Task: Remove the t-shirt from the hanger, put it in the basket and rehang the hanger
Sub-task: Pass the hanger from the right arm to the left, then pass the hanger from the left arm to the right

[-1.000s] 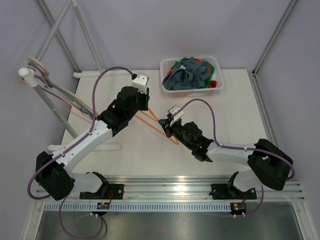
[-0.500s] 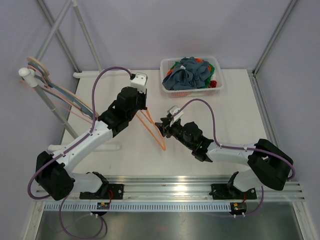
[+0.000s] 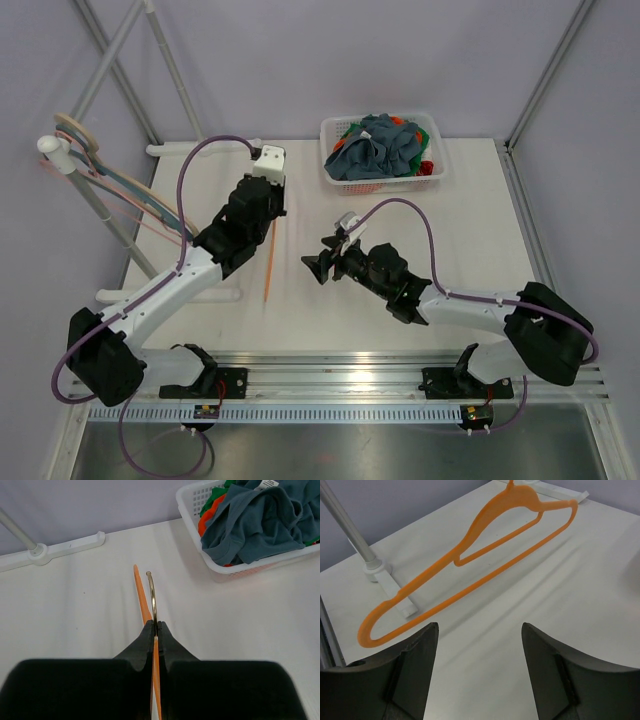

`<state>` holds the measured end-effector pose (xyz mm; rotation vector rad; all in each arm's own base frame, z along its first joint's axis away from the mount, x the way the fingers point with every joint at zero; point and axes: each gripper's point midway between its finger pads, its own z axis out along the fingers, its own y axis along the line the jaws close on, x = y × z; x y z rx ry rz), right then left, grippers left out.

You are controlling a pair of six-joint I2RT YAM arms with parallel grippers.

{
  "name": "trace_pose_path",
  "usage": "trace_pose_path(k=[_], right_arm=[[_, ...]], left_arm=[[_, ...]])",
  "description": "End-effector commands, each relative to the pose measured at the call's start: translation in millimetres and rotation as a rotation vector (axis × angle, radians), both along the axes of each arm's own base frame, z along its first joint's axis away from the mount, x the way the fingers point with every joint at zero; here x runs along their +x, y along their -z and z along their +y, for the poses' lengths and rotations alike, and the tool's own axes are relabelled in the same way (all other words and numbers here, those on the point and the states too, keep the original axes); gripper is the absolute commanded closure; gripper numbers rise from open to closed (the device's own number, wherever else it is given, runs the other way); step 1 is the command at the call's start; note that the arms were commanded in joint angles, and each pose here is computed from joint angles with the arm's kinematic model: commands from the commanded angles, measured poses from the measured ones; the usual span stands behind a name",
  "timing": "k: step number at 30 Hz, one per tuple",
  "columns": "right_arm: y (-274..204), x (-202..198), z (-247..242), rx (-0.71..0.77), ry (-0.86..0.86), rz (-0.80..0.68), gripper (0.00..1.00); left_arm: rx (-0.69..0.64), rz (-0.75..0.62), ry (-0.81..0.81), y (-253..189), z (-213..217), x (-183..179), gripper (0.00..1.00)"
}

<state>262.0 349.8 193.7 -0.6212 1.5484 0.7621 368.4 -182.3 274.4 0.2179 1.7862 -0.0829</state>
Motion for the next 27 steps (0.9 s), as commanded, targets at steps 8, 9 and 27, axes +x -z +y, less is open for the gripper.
trace_pose_path(k=[8,9,27], right_arm=[[-16.4,-28.1,40.3,0.103,-0.021,0.057,0.19],[-14.1,-26.0,44.0,0.105,-0.003,0.058,0.19],[-0.9,-54.7,97.4,0.033,0.233,0.027,0.18]], left_arm=[[-0.030,-0.100,-0.079,-26.5,7.2,12.5,1.00],[-0.029,-0.099,-0.082,-25.9,7.8,13.0,1.00],[-0.017,-0.102,-0.130,-24.8,14.2,16.8,1.00]])
